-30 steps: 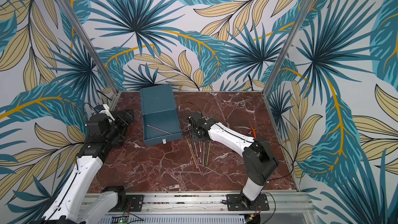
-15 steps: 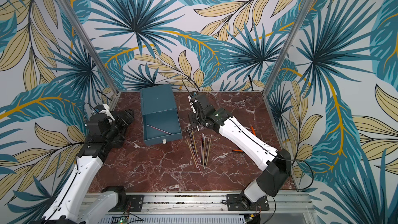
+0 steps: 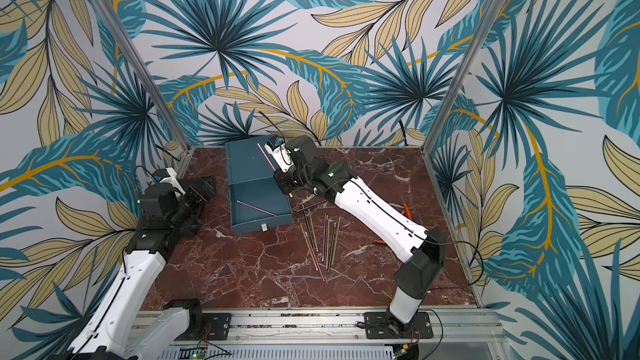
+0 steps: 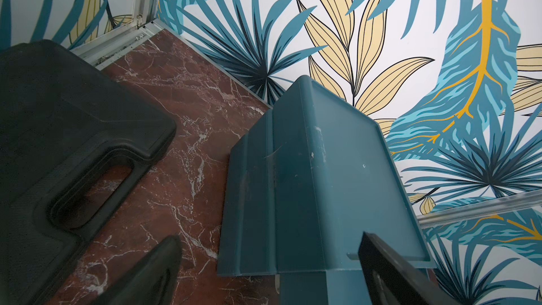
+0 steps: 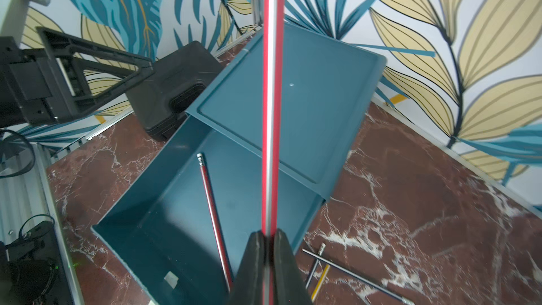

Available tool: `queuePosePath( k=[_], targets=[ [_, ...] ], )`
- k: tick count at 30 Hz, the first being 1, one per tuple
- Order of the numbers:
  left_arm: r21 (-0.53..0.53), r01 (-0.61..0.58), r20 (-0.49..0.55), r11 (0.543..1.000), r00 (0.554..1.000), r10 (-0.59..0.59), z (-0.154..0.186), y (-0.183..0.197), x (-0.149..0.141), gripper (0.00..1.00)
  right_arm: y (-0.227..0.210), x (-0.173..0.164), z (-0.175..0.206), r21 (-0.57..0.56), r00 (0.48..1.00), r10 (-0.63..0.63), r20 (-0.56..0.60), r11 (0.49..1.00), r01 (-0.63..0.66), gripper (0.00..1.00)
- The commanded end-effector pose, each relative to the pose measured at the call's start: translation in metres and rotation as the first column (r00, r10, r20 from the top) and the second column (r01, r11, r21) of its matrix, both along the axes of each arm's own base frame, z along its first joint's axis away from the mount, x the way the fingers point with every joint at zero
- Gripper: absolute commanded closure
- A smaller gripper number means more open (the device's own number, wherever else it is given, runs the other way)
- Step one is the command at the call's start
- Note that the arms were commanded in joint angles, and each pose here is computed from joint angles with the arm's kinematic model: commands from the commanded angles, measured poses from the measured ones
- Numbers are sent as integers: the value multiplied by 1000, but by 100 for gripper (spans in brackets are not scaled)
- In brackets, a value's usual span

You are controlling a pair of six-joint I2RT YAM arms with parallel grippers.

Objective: Please place the pencils in the drawer according to their color
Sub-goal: Place the pencil in the drawer.

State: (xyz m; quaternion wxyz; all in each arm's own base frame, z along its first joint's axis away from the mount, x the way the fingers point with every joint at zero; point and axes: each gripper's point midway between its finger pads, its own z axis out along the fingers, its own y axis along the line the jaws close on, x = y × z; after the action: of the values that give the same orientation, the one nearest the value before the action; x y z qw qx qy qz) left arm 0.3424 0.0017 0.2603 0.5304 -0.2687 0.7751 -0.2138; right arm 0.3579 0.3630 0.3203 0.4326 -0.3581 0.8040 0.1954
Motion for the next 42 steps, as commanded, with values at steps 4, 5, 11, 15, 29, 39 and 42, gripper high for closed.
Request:
queuePosePath(
  k=[4, 5, 11, 15, 29, 39, 42],
  targets=[
    [15, -26, 18, 1000, 1000, 25, 4, 8, -4, 0, 21, -8, -20, -70, 994, 103, -30, 992, -105, 100],
    [15, -28, 20, 1000, 999, 27, 5, 8, -4, 0, 29, -17, -24, -81, 992, 120, -38, 989, -123, 100],
    [16, -28, 21, 999, 999, 28, 6, 8, -5, 0, 30, -19, -46, -131, 989, 104, -103, 984, -117, 100],
    [17, -30, 22, 999, 999, 29, 6, 8, -5, 0, 31, -23, -60, -172, 986, 107, -128, 977, -128, 100],
    [17, -30, 20, 999, 999, 30, 6, 9, -5, 0, 32, -19, -79, -247, 989, 52, -138, 965, -85, 75],
    [16, -29, 25, 999, 999, 29, 8, 8, -6, 0, 26, -10, -51, -206, 995, -31, -90, 978, 12, 69],
    [17, -29, 23, 999, 999, 29, 8, 8, -6, 0, 18, -7, -34, -170, 993, -90, -73, 982, 77, 69]
  ],
)
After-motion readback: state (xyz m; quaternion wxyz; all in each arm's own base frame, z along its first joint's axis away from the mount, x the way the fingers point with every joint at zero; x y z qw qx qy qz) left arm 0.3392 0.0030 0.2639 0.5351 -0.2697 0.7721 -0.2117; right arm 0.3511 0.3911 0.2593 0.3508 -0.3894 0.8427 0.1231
